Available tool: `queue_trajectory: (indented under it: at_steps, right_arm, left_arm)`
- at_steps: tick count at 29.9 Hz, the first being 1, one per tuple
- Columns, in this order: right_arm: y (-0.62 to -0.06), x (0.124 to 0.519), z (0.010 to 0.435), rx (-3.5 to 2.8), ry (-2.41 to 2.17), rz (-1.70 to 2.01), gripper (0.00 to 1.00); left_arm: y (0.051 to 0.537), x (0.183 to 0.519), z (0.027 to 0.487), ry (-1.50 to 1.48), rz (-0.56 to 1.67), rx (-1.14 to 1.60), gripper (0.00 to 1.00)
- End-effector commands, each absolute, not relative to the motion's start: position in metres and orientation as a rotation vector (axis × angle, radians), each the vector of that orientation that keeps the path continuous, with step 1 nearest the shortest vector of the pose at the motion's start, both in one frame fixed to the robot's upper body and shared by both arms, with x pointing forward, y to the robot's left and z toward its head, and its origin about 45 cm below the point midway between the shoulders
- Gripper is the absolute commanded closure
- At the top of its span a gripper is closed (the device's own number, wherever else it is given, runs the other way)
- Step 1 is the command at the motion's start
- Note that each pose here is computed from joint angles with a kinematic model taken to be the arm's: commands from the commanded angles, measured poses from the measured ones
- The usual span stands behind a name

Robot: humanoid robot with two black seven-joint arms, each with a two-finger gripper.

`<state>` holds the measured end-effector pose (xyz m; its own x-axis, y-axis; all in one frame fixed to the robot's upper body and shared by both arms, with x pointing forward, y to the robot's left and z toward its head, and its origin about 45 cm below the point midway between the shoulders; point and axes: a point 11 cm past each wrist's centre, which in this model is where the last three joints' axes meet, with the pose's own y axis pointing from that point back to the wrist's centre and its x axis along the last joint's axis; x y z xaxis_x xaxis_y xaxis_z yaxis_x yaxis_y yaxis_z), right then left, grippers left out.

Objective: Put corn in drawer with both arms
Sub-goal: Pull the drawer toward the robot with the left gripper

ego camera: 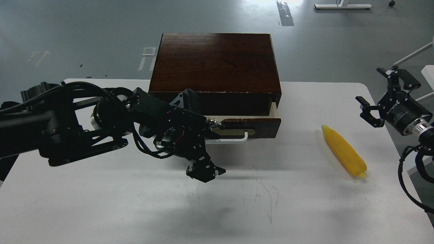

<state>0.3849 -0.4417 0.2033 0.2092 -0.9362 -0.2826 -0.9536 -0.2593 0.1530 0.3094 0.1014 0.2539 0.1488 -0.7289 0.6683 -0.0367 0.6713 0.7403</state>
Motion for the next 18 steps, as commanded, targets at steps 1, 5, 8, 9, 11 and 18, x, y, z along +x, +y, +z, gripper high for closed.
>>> queue_trajectory:
  at_steps: [1, 5, 8, 9, 11, 18]
  right_arm:
    - [-0.4421, 0.3849, 0.2033, -2.399, 1.879, 0.495, 0.00]
    - [-0.4421, 0.3849, 0.2033, -2.399, 1.879, 0.495, 0.00]
    - [-0.4416, 0.3849, 0.2033, -2.400, 1.877, 0.496, 0.00]
    - [-0.4423, 0.3847, 0.2036, -2.400, 1.879, 0.495, 0.00]
    - [-0.4416, 0.3849, 0.2033, -2.400, 1.877, 0.496, 0.00]
    - [-0.4425, 0.3843, 0.2030, -2.400, 1.880, 0.497, 0.00]
  left_arm:
    - [0.1021, 0.3129, 0.2541, -1.360, -0.564, 0.726, 0.01]
    - [0.1019, 0.3147, 0.2562, -1.377, -0.568, 0.734, 0.01]
    - [0.1021, 0.3164, 0.2557, -1.417, -0.586, 0.754, 0.01]
    - [0.1026, 0.3170, 0.2554, -1.426, -0.591, 0.761, 0.01]
    - [0.1038, 0.3187, 0.2541, -1.464, -0.609, 0.783, 0.01]
    - [0.1001, 0.3161, 0.2558, -1.473, -0.615, 0.770, 0.01]
